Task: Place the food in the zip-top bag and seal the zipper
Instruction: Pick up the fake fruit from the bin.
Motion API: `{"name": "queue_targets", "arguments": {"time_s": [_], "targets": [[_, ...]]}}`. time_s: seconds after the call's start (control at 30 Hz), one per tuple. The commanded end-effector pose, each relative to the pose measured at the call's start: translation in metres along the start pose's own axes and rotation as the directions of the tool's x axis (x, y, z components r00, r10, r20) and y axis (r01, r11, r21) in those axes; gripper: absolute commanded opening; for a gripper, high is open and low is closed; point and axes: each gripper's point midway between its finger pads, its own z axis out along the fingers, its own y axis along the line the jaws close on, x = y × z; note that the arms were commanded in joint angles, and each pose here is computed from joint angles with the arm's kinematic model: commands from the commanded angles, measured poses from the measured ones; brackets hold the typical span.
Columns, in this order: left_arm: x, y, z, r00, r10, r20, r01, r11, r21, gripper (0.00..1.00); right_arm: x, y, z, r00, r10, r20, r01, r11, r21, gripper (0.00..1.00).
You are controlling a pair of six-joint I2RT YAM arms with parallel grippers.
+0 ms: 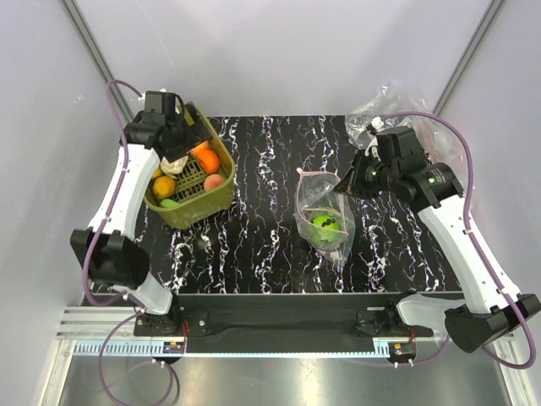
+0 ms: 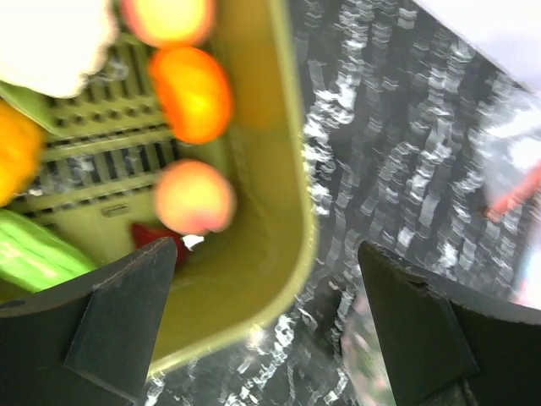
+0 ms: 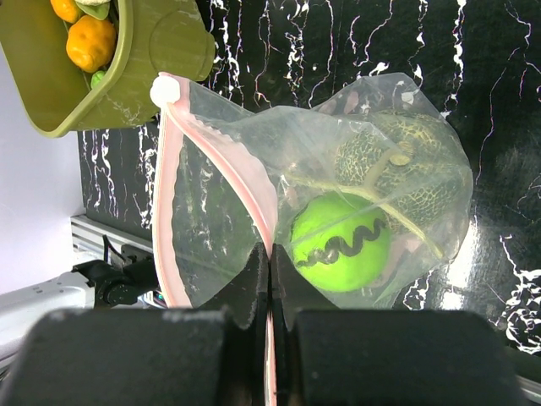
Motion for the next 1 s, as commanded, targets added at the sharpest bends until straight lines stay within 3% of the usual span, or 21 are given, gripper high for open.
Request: {"name": "queue_targets", "arguments": {"time_s": [0.0,0.3,0.6,0.73,0.97], "targets": [[-0.009,0.022,0.028,0.999,0.045,-0.016,-0.047,0.989,-0.143,0.94,-0.012,0.005,-0.002,0.999,0.004,0.035,-0.003,1.0,-0.012,0.0],[-0.006,0.056,0.088,0.998,-0.006,-0.066,-0.01,0.973,-0.232,0.87,-0.012,0.003,0.001,0.999,0.011,0.031,-0.011,1.0,0.0,0.0],[0.004,0.066,0.142,0.992,-0.021,-0.128,-0.006,0.979,-0.206,0.9,-0.011,-0.001,0.003,1.0,0.009,0.016,-0.01,1.0,0.023,0.0],[0.006,0.065,0.155,0.991,-0.04,-0.125,0.016,0.983,-0.183,0.95,-0.013,-0.001,0.002,1.0,0.004,0.023,-0.005,0.999,0.032,0.0],[0.011,0.066,0.175,0.988,-0.059,-0.143,0.033,0.984,-0.176,0.93,-0.013,-0.003,0.003,1.0,0.002,0.017,-0.002,0.999,0.043,0.0]]}}
